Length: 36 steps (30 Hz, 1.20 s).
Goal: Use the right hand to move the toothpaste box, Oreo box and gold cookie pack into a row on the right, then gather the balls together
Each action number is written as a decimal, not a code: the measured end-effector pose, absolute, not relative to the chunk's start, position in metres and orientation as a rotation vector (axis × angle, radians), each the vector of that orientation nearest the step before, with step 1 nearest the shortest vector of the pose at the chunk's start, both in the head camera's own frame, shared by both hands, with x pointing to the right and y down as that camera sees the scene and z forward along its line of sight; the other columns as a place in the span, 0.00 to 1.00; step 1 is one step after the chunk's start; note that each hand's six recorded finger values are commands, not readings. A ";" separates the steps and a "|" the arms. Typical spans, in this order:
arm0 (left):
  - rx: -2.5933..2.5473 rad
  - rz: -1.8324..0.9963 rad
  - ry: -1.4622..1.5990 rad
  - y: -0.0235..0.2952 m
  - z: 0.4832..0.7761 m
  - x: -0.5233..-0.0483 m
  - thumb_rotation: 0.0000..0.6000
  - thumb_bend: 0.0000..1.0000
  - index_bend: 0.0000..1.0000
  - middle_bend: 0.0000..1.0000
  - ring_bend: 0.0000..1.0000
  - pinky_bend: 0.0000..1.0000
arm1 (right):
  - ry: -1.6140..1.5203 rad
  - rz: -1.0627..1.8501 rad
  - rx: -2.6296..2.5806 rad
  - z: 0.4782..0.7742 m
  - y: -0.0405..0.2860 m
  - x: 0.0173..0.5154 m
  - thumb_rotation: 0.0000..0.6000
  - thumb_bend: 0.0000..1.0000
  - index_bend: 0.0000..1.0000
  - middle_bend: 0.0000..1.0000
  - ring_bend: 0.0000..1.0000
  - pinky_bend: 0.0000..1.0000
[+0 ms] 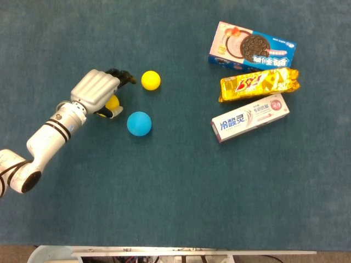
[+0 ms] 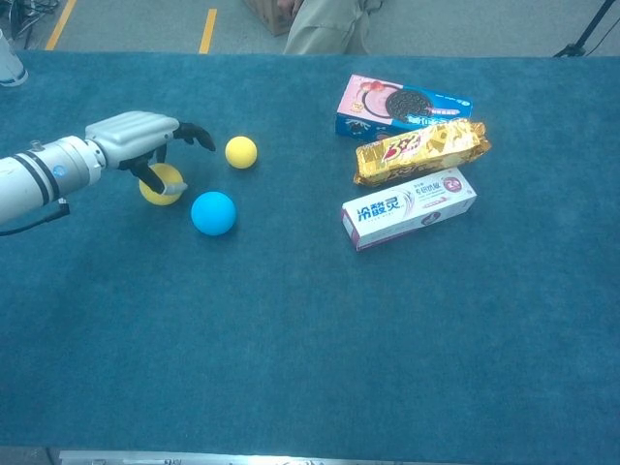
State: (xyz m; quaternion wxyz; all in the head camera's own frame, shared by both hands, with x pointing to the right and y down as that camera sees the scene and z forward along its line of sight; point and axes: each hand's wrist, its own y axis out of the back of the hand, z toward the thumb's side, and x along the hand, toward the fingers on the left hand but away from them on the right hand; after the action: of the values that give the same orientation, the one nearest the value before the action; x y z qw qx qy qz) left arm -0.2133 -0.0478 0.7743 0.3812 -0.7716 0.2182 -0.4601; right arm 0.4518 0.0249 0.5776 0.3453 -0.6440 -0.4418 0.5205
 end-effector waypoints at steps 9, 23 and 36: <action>-1.975 -1.152 0.588 -0.051 0.769 -0.210 1.00 0.31 0.19 0.17 0.14 0.39 | -1.152 1.354 -1.670 0.578 0.024 0.454 1.00 0.27 0.34 0.44 0.35 0.53; -2.000 -1.043 0.640 -0.057 0.734 -0.186 0.43 0.29 0.22 0.19 0.15 0.26 | -1.148 1.349 -1.679 0.580 0.023 0.451 1.00 0.27 0.34 0.44 0.35 0.53; -1.995 -1.016 0.581 -0.068 0.721 -0.153 0.00 0.21 0.26 0.18 0.11 0.13 | -1.150 1.359 -1.686 0.583 0.023 0.452 1.00 0.27 0.35 0.44 0.35 0.53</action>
State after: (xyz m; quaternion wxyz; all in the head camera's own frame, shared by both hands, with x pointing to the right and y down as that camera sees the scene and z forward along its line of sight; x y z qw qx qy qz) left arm -0.1533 -0.0679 0.7207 0.4028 -0.7894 0.2298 -0.4022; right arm 0.4524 0.0235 0.5831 0.3380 -0.6472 -0.4415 0.5215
